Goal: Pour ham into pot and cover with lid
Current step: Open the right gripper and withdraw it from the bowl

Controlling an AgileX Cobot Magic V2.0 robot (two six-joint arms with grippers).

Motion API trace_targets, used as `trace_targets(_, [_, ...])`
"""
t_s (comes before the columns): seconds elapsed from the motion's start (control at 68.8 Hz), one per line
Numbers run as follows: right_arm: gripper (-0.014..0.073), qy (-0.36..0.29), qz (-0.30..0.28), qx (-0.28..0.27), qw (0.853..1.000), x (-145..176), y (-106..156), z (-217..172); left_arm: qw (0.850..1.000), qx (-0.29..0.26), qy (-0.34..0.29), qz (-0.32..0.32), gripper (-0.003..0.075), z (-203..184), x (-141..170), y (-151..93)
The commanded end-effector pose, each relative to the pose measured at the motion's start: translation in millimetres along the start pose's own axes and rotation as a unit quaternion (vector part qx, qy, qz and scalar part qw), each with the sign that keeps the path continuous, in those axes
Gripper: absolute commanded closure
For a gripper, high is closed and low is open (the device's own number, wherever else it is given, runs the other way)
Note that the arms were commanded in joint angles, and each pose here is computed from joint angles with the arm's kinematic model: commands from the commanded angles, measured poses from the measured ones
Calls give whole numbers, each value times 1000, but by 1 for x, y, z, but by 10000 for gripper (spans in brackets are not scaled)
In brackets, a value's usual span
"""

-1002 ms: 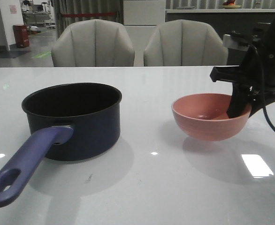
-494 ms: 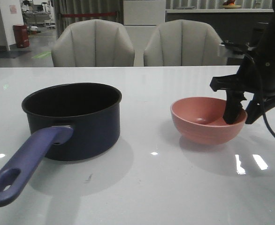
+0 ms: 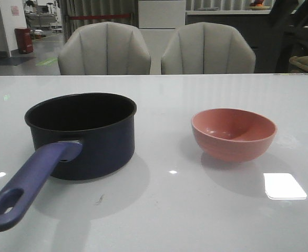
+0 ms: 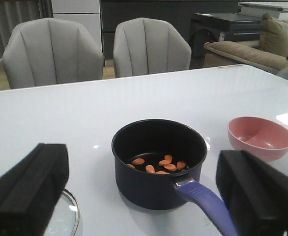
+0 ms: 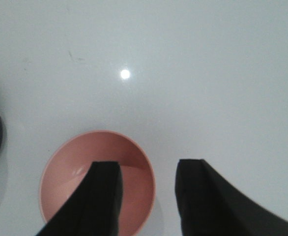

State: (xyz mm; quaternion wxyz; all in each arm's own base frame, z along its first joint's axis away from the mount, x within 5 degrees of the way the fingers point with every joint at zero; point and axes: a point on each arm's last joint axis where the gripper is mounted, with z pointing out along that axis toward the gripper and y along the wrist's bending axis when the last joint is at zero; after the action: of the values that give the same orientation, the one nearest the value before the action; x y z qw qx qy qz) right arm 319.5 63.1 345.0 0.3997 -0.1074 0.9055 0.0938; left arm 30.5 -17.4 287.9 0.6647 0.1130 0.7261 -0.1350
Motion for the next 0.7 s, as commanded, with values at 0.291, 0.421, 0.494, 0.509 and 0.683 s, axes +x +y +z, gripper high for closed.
trace_targets(0.291, [210, -268, -41, -8, 962, 39, 34, -115, 998, 0, -55, -6, 64, -2, -16, 0])
trace_targets(0.421, [210, -331, -45, -16, 942, 74, 37, -144, 998, 0, -55, -6, 64, -2, -16, 0])
trace_targets(0.494, [210, -351, -45, -19, 935, 96, 37, -153, 998, 0, -55, -6, 64, -2, -16, 0])
trace_targets(0.509, [210, -354, -45, -19, 934, 100, 37, -155, 998, 0, -55, -6, 64, -2, -16, 0])
trace_targets(0.683, [210, -375, -47, -23, 926, 155, 33, -170, 998, 0, -55, -6, 64, -2, -16, 0])
